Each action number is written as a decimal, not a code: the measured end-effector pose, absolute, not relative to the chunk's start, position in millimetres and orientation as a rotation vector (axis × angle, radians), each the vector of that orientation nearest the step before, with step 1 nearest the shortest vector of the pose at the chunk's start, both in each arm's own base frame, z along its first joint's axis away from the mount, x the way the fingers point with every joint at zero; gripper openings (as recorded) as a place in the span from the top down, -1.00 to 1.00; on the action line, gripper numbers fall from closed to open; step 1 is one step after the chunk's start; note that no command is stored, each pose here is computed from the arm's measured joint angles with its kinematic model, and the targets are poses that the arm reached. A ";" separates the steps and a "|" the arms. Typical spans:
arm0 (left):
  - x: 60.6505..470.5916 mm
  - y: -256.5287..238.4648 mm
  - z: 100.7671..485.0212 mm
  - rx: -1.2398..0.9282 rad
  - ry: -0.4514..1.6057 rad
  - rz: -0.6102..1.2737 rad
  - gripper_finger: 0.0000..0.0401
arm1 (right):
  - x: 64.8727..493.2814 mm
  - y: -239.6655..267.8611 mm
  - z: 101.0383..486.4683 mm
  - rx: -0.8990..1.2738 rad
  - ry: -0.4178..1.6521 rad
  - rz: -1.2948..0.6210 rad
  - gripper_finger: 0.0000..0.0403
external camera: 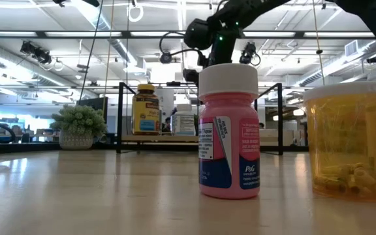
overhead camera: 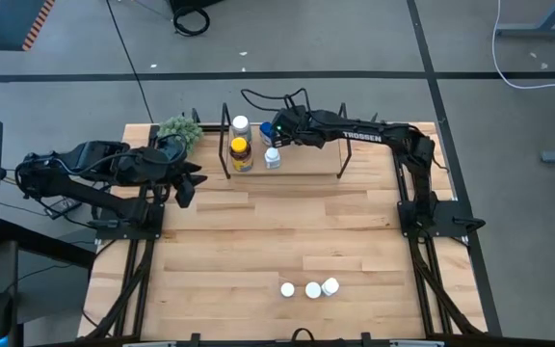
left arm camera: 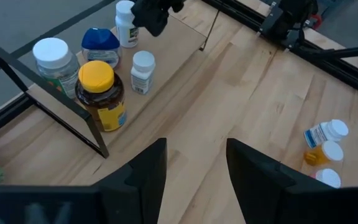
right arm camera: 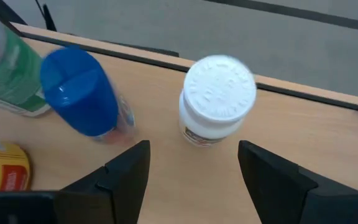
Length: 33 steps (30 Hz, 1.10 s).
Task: Pick and place medicine bottles onto shelf by color
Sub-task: Put the pink medicine bottle on the shelf
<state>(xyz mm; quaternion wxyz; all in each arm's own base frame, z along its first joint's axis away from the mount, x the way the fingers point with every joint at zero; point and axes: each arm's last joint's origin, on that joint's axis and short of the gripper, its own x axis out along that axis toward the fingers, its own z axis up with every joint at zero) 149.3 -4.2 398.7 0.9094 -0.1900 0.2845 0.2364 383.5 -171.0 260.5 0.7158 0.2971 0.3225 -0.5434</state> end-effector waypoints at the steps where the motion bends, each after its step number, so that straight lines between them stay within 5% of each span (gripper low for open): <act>1: 149.3 -4.2 398.8 -0.392 0.586 0.487 0.14 | 384.2 -169.9 264.3 0.658 0.710 -1.200 -0.25; 9: 149.7 -4.3 399.2 -0.393 0.581 0.485 0.14 | 386.7 -139.9 302.9 0.626 0.823 -1.106 -0.25; 23: 152.1 -4.4 402.1 -0.243 0.579 0.427 0.14 | 405.5 21.6 349.4 0.579 1.056 -0.290 -0.20; 33: 155.6 -5.3 406.3 -0.265 0.528 0.398 0.14 | 399.9 143.9 352.7 0.128 0.877 0.014 -0.19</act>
